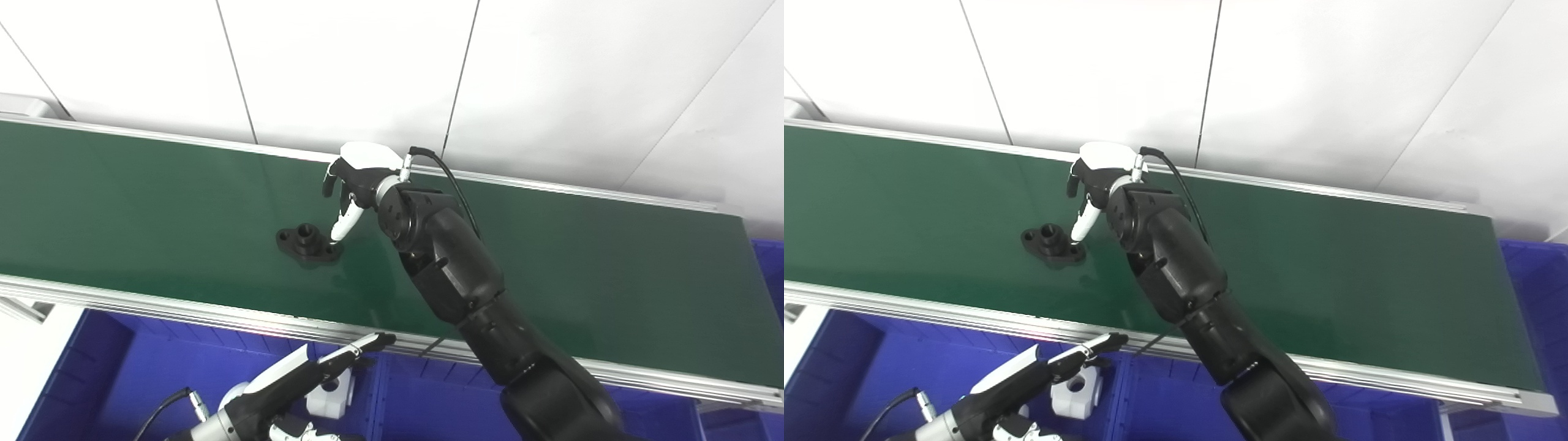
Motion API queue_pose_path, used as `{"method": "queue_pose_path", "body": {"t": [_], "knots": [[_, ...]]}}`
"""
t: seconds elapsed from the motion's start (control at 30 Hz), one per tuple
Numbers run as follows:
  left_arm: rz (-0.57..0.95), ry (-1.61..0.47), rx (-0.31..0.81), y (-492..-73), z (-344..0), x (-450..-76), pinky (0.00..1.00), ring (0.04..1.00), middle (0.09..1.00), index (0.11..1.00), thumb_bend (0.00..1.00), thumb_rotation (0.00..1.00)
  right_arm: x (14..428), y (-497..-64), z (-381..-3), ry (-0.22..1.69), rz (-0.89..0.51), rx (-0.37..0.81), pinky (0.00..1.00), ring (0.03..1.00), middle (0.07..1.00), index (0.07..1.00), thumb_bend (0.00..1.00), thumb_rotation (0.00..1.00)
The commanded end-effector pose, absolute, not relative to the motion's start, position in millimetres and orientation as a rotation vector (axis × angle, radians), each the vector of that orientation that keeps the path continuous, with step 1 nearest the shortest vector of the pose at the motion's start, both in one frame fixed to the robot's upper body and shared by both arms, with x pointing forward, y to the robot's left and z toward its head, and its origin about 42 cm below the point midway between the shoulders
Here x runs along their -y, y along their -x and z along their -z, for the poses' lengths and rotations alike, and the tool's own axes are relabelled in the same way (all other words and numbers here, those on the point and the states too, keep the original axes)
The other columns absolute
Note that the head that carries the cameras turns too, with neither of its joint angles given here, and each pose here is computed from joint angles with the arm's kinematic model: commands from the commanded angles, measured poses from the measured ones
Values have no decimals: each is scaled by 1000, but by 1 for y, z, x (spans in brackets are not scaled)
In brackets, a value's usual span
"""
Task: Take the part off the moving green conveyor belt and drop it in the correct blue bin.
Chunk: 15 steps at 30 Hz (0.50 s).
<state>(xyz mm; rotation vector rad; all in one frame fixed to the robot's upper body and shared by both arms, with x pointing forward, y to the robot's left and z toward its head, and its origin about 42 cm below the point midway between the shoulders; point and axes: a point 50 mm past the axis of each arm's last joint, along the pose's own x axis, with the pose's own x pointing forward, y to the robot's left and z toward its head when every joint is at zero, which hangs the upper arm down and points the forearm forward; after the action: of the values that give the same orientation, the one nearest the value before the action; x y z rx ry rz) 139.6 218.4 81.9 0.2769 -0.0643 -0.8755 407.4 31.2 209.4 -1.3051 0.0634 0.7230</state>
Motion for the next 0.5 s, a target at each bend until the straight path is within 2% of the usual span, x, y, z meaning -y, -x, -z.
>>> {"method": "queue_pose_path", "body": {"t": [0.0,0.07,0.17,0.2,0.3,0.4,0.43,0.47], "knots": [[882,-276,108,-139,-93,-219,905,979,1000,971,377,415,-46,-405,-224,1299,-713,11,467,573,615,641,865,125],[884,-277,107,-139,-94,-219,902,980,1000,972,377,427,-48,-404,-219,1300,-718,11,495,587,616,603,889,125],[887,-275,107,-138,-96,-220,907,979,1000,972,380,432,-53,-399,-207,1317,-727,7,508,609,630,605,893,132],[888,-274,107,-138,-96,-221,909,979,1000,971,383,440,-55,-397,-202,1322,-728,5,527,635,656,617,907,182],[891,-273,106,-138,-98,-222,913,978,1000,969,382,441,-59,-391,-185,1325,-729,5,554,705,725,647,923,237],[896,-276,105,-137,-99,-223,913,975,1000,968,387,456,-61,-385,-165,1302,-723,4,573,738,743,596,919,179],[897,-276,107,-137,-100,-223,915,971,998,965,384,453,-61,-384,-158,1301,-724,7,565,710,725,576,914,115],[898,-277,104,-136,-100,-223,915,970,997,965,384,451,-61,-382,-148,1295,-723,13,562,700,719,569,912,94]]}}
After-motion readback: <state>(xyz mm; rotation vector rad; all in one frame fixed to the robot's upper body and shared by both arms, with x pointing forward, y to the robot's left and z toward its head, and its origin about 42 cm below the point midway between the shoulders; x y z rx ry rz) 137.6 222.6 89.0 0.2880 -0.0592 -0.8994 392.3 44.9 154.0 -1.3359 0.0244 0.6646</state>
